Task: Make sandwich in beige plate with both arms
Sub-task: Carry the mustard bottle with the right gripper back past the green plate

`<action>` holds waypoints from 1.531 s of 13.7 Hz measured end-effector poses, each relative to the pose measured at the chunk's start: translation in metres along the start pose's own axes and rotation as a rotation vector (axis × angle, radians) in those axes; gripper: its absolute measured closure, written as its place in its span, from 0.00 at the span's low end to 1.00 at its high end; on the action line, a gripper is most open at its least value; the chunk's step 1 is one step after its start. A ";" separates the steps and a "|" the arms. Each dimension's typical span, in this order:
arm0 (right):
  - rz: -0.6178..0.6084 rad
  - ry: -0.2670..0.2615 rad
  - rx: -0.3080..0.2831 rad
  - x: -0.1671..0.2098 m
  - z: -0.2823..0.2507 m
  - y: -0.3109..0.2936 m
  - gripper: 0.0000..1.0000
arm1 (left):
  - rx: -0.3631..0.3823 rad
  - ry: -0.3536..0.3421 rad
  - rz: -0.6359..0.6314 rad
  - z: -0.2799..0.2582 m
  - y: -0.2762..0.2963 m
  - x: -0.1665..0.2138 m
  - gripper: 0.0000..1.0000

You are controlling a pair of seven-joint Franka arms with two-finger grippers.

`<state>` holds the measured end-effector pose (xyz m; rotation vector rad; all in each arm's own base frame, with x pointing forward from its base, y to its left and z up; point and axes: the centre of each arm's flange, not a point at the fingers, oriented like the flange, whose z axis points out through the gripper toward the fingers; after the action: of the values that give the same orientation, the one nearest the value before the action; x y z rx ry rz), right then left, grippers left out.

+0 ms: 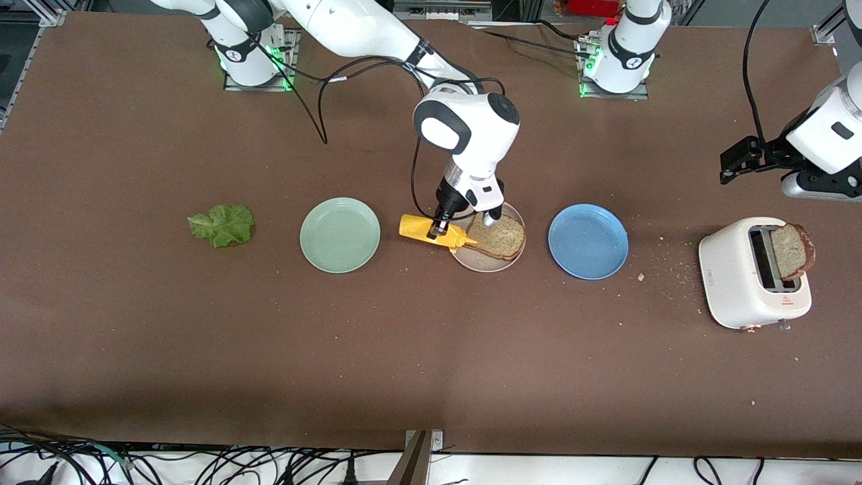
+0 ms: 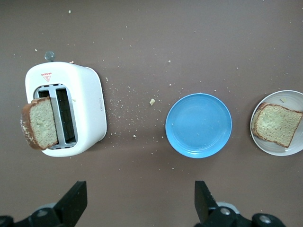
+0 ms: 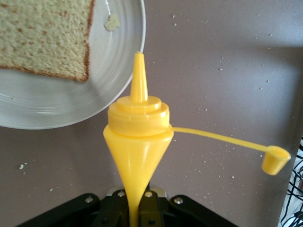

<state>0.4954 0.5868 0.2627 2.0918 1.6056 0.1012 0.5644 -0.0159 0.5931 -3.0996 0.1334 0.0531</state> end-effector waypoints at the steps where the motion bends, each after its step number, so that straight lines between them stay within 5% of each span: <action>1: 0.020 0.013 0.023 -0.003 0.001 0.010 0.96 | 0.000 0.000 0.000 0.000 0.000 0.000 0.00; 5: 0.138 0.098 0.190 -0.033 0.008 0.079 0.96 | 0.000 0.000 0.000 0.000 0.000 0.000 0.00; 12: 0.388 0.329 0.575 -0.119 0.003 0.200 0.96 | 0.000 0.000 0.000 0.000 0.000 0.000 0.00; 16: 0.388 0.492 0.757 -0.192 0.037 0.250 0.96 | 0.000 0.000 0.000 0.000 0.000 0.000 0.00; 21: 0.261 0.673 0.881 -0.272 0.072 0.258 0.96 | 0.000 0.000 0.000 0.000 0.000 0.000 0.00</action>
<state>0.6664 0.2641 0.3738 3.1986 1.9564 0.2398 0.5644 -0.0159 0.5932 -3.0996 0.1334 0.0530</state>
